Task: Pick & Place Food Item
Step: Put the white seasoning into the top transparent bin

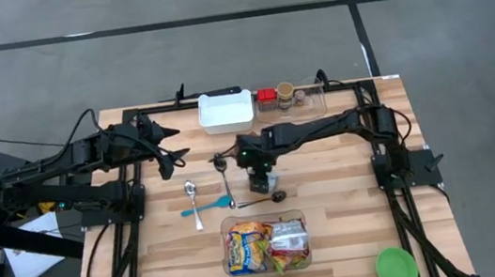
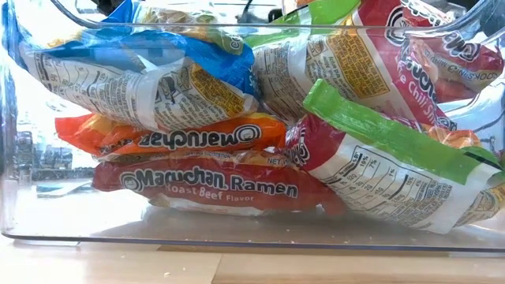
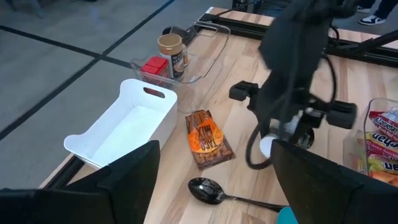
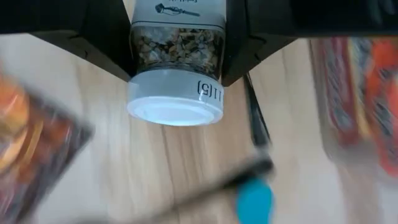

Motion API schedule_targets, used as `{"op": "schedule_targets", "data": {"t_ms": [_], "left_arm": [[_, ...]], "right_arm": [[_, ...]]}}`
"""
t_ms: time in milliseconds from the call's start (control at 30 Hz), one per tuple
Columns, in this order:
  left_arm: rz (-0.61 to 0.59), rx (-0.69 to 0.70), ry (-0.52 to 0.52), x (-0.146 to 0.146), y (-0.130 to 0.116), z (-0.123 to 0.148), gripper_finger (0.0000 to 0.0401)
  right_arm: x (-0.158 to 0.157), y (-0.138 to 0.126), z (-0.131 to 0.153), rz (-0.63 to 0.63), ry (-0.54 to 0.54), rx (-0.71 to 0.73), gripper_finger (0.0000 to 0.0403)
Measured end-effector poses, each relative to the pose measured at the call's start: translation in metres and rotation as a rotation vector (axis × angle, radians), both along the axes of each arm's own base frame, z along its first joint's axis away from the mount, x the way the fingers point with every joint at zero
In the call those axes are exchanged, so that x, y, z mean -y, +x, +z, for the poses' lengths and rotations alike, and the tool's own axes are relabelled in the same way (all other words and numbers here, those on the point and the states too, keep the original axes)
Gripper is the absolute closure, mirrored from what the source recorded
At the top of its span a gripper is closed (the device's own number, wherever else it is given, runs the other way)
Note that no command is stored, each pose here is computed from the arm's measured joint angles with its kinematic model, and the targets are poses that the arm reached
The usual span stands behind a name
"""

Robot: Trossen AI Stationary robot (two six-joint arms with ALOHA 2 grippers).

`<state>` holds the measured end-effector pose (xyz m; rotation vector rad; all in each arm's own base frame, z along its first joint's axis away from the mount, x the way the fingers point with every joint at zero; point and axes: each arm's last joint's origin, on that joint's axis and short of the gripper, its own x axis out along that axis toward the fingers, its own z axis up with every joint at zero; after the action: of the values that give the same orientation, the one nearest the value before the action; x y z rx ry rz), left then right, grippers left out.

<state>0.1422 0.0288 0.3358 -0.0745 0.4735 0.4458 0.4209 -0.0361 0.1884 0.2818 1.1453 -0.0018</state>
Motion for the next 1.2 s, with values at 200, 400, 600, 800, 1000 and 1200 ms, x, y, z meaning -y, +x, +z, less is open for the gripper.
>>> {"op": "schedule_targets", "data": {"t_ms": [200,400,600,800,1000,1200], "left_arm": [[0.0,-0.001,0.0,0.0,0.0,0.0,0.0101],[0.0,-0.002,-0.001,0.0,0.0,0.0,0.0101],[0.004,0.001,-0.006,0.0,0.0,0.0,0.0101],[0.007,0.002,-0.005,0.0,0.0,0.0,0.0101],[0.028,0.002,-0.022,-0.001,0.002,-0.001,0.0101],[0.035,-0.025,-0.038,-0.002,0.009,-0.006,0.0101]], "right_arm": [[-0.016,0.009,0.002,-0.016,-0.087,0.148,0.0215],[-0.031,0.02,0.003,-0.029,-0.19,0.339,0.0215],[-0.034,0.028,0.008,-0.072,-0.214,0.499,0.0215],[-0.032,0.028,0.002,-0.101,-0.218,0.606,0.0215],[-0.031,0.021,-0.011,-0.114,-0.214,0.668,0.0215],[-0.032,0.009,-0.027,-0.12,-0.207,0.656,0.0215]]}}
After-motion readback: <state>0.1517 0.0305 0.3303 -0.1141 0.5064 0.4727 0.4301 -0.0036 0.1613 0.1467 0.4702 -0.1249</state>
